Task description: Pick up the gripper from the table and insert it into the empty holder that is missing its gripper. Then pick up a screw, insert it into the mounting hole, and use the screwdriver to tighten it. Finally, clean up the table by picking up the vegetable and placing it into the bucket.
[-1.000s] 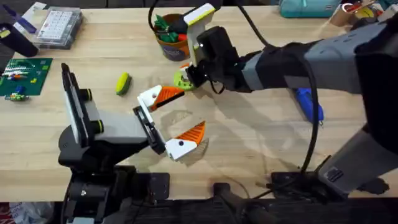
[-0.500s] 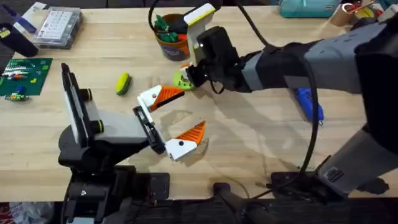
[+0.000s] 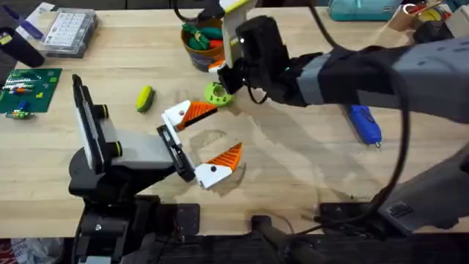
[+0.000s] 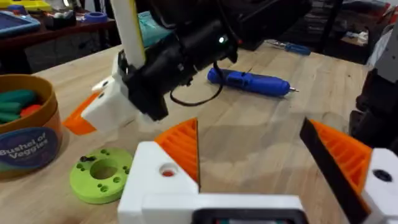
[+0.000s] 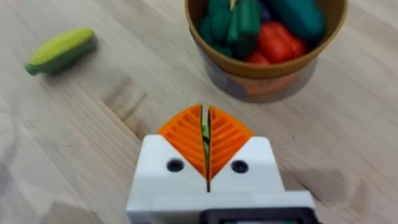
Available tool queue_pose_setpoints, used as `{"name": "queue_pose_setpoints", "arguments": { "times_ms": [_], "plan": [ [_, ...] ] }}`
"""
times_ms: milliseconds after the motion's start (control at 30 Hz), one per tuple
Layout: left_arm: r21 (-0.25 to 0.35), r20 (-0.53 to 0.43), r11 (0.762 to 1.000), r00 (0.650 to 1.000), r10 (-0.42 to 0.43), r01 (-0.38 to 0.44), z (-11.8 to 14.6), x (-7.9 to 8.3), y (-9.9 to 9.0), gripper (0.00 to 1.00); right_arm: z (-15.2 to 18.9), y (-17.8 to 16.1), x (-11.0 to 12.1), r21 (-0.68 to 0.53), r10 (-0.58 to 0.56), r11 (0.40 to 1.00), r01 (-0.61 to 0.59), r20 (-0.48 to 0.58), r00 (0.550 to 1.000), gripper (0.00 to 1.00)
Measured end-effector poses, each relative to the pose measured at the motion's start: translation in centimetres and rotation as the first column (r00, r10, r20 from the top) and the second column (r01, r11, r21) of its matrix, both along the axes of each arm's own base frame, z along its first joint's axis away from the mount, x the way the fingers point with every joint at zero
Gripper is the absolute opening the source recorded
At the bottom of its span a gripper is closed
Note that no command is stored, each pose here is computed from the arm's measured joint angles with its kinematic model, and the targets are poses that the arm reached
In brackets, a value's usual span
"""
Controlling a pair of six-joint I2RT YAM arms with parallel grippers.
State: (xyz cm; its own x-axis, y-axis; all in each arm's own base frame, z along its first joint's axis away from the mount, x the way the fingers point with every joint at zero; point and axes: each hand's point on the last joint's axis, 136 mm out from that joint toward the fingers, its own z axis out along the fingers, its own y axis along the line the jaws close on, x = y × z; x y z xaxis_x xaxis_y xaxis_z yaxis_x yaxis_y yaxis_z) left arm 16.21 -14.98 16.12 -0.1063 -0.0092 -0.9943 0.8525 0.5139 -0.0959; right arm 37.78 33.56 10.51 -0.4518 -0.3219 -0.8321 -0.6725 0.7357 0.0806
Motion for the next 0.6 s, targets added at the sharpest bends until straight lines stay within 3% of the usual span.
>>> {"name": "queue_pose_setpoints", "arguments": {
  "times_ms": [500,533,600],
  "plan": [
    [0.000,0.000,1.000,1.000,0.000,0.000,0.0,0.0,0.0,0.987,6.3,1.1,-2.7,0.059,0.050,0.997,-0.055,0.072,0.996,0.008],
    [0.000,0.000,1.000,1.000,0.000,0.000,0.0,0.0,0.0,0.987,6.0,1.0,-2.8,0.051,0.052,0.997,-0.055,0.063,0.997,0.054],
    [0.000,0.000,1.000,1.000,0.000,0.000,0.0,0.0,0.0,0.987,5.5,0.8,-3.0,0.026,0.059,0.998,-0.061,0.052,0.997,0.260]
  ]
}}
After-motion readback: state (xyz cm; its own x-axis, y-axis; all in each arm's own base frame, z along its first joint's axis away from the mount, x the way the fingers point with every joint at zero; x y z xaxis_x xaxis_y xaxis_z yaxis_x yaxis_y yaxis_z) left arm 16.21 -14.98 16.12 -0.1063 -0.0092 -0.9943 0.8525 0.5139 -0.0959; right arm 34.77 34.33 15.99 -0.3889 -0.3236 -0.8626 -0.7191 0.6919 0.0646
